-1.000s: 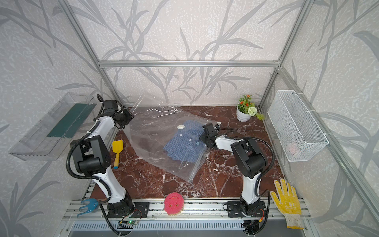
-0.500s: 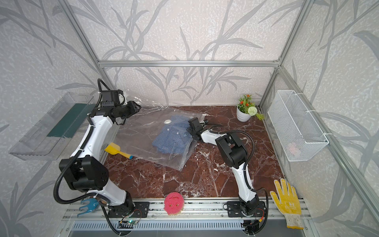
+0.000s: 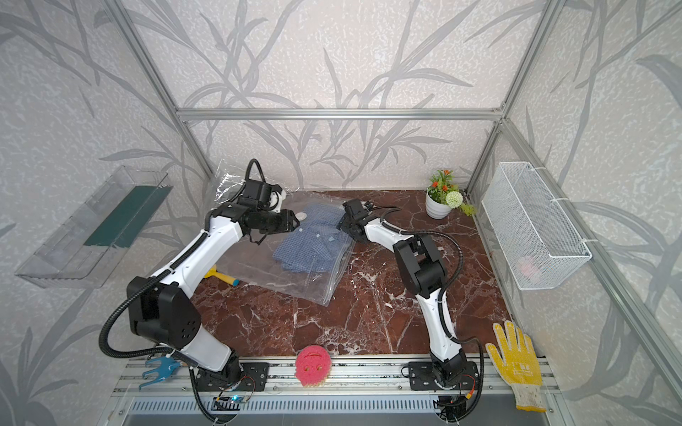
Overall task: Take the shirt out of the vacuum bag
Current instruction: Move the vacuum bag to the center of the board, then open the vacuum bag at the center of the board.
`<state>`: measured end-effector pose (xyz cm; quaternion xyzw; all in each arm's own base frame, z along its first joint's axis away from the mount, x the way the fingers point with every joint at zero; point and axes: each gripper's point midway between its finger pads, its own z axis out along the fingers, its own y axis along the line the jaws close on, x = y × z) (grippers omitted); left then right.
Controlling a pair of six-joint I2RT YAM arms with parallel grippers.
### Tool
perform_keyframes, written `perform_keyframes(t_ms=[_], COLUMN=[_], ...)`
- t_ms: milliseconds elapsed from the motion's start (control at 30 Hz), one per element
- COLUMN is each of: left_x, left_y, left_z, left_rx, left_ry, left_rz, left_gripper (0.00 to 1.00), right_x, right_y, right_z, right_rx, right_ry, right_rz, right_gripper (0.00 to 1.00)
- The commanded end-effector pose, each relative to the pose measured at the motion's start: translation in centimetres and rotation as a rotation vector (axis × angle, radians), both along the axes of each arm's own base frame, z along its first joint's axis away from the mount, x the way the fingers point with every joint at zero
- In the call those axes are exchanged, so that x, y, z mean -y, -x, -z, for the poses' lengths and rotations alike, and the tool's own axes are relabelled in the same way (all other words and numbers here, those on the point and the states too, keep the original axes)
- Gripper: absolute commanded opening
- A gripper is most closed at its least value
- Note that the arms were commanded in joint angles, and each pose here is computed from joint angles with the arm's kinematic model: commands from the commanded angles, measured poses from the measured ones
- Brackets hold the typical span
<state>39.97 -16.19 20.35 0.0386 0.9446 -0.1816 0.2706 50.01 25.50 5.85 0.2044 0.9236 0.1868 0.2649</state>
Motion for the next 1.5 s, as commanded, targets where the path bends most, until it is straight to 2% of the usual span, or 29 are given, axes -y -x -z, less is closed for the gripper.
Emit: perform_keyframes(t_ms=[0, 100, 200, 300, 433, 500, 600, 733, 800, 1067, 1200, 1467], left_x=[2.7, 5.5, 8.7, 11.0, 11.3, 11.6, 12.4, 11.8, 11.8, 12.0, 11.2, 10.8], left_y=[1.2, 2.3, 3.4, 4.0, 3.0, 2.4, 1.8, 0.9, 0.8, 1.1, 0.6, 0.2], left_z=[2.0, 3.8, 5.2, 6.7, 9.1, 9.1, 9.1, 9.7, 10.1, 10.6, 10.6, 10.0], left_rx=[-0.021, -0.032, -0.049, -0.061, -0.092, -0.089, -0.068, -0.036, -0.03, -0.018, -0.007, 0.008], left_ry=[-0.089, -0.132, -0.156, -0.23, -0.344, -0.362, -0.408, -0.626, -0.691, -0.774, -0.832, -0.852], left_rz=[0.108, 0.203, 0.284, 0.344, 0.359, 0.362, 0.37, 0.368, 0.38, 0.391, 0.36, 0.331], left_gripper=[0.58, 0.59, 0.63, 0.64, 0.65, 0.65, 0.67, 0.68, 0.68, 0.66, 0.55, 0.14], right_x=[3.7, 7.1, 10.9, 13.9, 16.7, 17.5, 18.7, 19.0, 18.6, 18.0, 17.5, 15.1], right_y=[2.3, 5.1, 8.5, 11.3, 14.0, 14.9, 15.8, 15.9, 15.6, 15.0, 14.7, 14.6], right_z=[-4.3, -5.8, -6.6, -6.9, -7.2, -7.4, -6.9, -5.8, -5.3, -3.9, -3.6, -2.3], right_rx=[0.029, 0.046, 0.045, 0.045, 0.052, 0.06, 0.048, 0.035, 0.033, 0.014, 0.01, -0.006], right_ry=[0.078, 0.093, 0.123, 0.126, 0.104, 0.107, 0.124, 0.083, 0.067, 0.042, 0.026, -0.039], right_rz=[-0.15, -0.2, -0.176, -0.124, -0.055, -0.047, -0.031, -0.018, -0.027, -0.051, -0.063, -0.134], right_gripper=[0.85, 0.86, 0.86, 0.86, 0.86, 0.86, 0.86, 0.86, 0.86, 0.86, 0.84, 0.79])
